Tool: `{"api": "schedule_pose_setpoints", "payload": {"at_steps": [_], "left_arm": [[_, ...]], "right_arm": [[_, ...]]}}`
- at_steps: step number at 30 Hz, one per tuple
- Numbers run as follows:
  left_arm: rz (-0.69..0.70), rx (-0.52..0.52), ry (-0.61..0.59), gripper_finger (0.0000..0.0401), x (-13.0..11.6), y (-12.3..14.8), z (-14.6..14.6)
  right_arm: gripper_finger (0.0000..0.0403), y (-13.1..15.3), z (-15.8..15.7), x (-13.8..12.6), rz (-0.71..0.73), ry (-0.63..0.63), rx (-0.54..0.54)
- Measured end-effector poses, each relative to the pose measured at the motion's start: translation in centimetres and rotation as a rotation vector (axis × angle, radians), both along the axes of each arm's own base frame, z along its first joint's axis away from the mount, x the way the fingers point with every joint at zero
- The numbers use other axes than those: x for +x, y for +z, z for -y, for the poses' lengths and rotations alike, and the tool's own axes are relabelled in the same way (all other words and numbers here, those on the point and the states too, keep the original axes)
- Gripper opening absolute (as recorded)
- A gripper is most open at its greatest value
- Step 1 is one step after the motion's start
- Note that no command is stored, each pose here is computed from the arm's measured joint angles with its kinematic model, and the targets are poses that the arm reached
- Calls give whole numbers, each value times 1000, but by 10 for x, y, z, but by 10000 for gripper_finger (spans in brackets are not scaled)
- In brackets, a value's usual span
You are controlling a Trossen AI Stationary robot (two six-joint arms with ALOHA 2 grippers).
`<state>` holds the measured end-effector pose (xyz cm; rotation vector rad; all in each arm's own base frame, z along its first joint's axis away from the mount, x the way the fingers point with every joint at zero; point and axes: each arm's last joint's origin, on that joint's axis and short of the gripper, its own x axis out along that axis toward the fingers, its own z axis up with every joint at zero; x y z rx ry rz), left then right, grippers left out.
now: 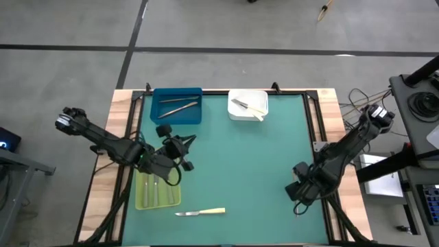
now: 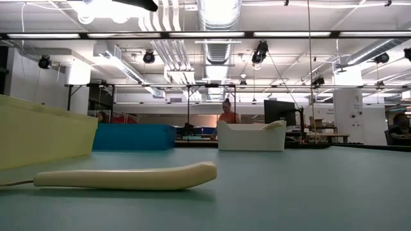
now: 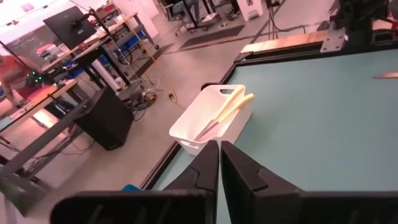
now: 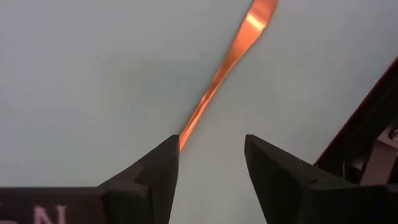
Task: Sort silverware by color (type)
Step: Put the gold knife into the blue bin
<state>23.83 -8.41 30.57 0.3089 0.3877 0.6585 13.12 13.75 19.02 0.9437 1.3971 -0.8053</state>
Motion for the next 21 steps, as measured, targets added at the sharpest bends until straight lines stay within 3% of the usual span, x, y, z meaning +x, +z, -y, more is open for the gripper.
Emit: {"api": "schedule_pose_setpoints", "payload": {"at_steps": [9, 21], "left_arm": [[-29, 15, -4, 0, 3, -6, 2], [-47, -1, -24, 0, 11, -14, 7]], "right_arm": [[162, -29, -11, 17, -61, -61, -60], [143, -50, -11, 32, -113, -3, -83]]}}
